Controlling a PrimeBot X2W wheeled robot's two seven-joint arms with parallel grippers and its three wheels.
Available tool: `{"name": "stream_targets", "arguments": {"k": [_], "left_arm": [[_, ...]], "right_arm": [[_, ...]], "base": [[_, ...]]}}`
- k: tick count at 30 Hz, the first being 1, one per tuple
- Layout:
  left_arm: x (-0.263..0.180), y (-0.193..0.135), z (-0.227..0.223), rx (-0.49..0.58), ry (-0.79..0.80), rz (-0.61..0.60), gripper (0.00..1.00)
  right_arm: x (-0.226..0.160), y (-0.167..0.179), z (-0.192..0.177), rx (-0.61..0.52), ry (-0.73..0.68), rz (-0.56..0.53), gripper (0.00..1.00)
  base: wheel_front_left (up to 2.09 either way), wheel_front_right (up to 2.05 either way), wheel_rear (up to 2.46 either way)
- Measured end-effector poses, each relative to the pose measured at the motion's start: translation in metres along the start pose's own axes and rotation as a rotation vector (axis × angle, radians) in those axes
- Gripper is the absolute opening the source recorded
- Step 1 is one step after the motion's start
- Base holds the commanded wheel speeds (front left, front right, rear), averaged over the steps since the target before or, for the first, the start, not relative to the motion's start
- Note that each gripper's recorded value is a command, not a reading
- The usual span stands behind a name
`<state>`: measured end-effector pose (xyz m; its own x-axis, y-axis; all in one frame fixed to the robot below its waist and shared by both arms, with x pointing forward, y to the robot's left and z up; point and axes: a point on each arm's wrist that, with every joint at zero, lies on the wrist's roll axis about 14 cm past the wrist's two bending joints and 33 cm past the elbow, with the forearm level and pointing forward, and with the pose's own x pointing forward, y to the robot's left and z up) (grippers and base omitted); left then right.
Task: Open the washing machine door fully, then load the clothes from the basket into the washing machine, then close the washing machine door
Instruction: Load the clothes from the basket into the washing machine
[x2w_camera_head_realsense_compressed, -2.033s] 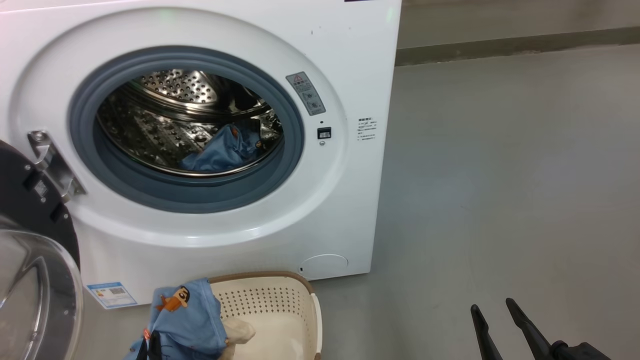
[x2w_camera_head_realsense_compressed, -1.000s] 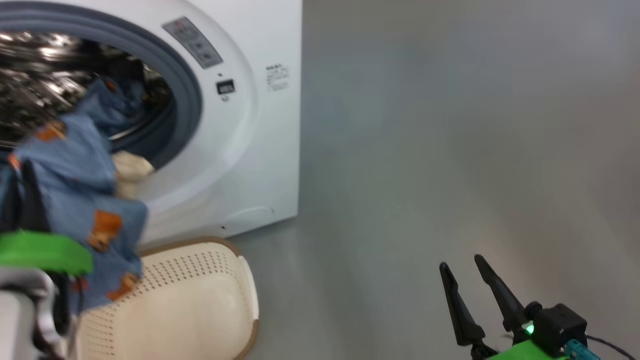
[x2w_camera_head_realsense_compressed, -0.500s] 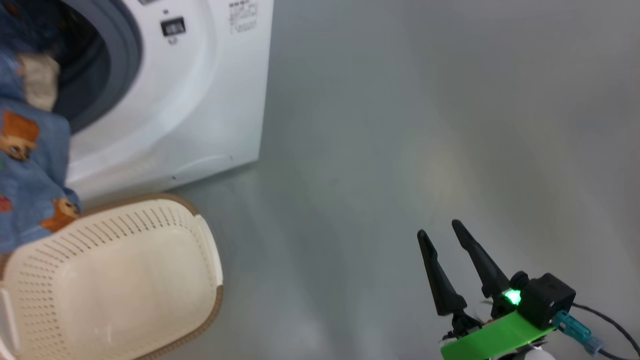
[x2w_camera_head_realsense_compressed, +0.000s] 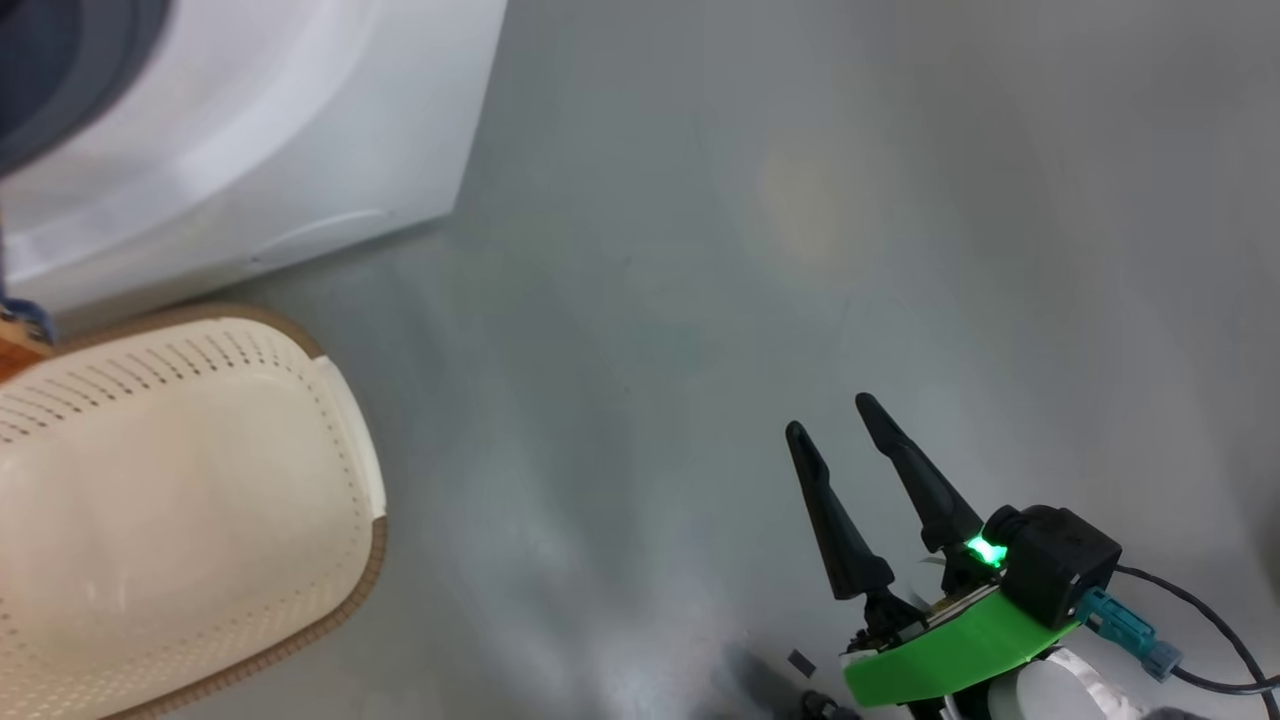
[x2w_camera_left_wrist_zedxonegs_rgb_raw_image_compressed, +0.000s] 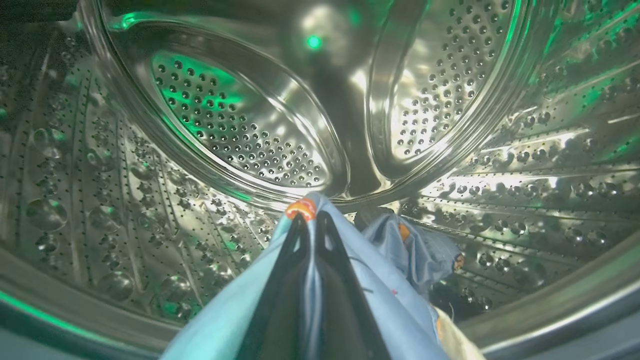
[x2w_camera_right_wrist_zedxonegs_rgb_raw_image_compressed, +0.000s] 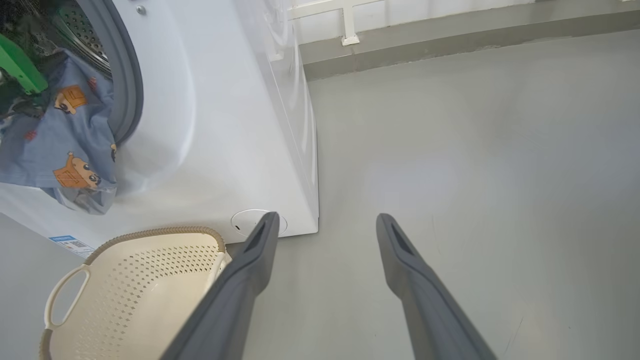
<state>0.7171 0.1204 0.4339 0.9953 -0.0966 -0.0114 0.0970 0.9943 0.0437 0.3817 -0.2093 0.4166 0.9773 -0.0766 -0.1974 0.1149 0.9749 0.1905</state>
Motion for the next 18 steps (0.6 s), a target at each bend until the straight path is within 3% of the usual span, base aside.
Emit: {"name": "stream_targets", "arguments": {"k": [10,18], "left_arm": [[0.050,-0.002,0.023,-0.115,-0.128,0.014,0.00],[0.061,-0.002,0.047,-0.152,-0.228,0.035,0.00]], "right_arm": [[0.017,0.002,-0.022,0.013,0.059,0.009,1.00],[0.017,0.000,-0.030,0.017,0.084,-0.001,1.00]], "base": [[0.00,0.00,0.00],[0.00,0.00,0.00]]}}
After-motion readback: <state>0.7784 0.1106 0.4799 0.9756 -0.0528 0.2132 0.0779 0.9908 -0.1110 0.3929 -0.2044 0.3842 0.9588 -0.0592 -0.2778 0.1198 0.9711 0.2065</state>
